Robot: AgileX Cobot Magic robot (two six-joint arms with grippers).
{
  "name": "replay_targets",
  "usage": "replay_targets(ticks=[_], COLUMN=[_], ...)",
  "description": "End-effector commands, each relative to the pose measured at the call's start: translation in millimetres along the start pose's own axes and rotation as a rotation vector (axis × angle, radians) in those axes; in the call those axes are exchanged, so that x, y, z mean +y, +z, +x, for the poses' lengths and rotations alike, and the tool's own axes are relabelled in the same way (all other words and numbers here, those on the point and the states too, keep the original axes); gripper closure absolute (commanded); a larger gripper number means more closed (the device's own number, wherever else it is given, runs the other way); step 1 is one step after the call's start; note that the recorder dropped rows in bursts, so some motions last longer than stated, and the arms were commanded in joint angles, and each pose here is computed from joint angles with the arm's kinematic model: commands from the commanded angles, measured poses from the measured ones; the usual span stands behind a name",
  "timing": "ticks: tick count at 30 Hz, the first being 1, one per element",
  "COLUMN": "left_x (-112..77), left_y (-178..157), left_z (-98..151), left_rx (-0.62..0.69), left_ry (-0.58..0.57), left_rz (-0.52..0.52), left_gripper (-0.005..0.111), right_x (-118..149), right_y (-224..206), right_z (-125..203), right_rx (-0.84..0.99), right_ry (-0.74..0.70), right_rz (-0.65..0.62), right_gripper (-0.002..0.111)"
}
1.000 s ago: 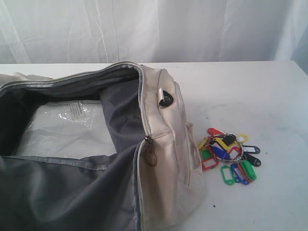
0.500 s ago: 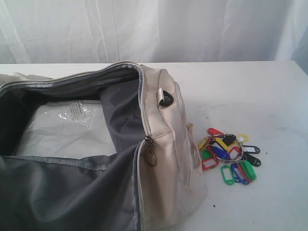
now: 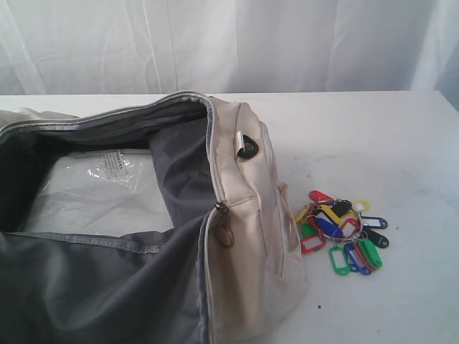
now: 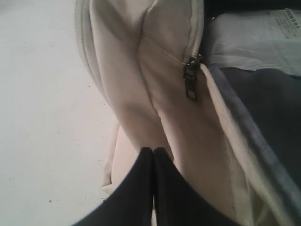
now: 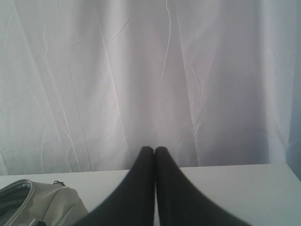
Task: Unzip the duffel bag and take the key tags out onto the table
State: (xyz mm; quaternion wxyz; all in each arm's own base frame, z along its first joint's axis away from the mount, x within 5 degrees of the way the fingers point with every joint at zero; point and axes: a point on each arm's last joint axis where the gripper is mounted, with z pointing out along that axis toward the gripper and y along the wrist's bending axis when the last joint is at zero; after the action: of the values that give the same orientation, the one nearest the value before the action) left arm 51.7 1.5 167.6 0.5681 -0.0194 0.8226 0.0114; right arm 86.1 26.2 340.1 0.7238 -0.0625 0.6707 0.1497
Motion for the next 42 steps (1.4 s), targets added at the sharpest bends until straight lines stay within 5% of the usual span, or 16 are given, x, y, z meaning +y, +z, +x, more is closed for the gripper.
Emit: replay_targets(ticks=[1,42], left_x=[-1.6,-1.4], left_y=[0.3,0.3], left_z=[1.5,1.1], left_rx=[0.004,-0.001], left_ry=[-0.022,0.046], left_rz=[0.023,0.022], left_gripper=[0.107,0.107], right_x=[0.0,0.0], right_y=[-1.1,-1.1], right_z=[0.0,0.0], right_rx=[-0.005,-0.005], right_ry=[-0.002,-0.002], right_rz=[-0.005,-0.004], right_gripper=[0.108,0.108])
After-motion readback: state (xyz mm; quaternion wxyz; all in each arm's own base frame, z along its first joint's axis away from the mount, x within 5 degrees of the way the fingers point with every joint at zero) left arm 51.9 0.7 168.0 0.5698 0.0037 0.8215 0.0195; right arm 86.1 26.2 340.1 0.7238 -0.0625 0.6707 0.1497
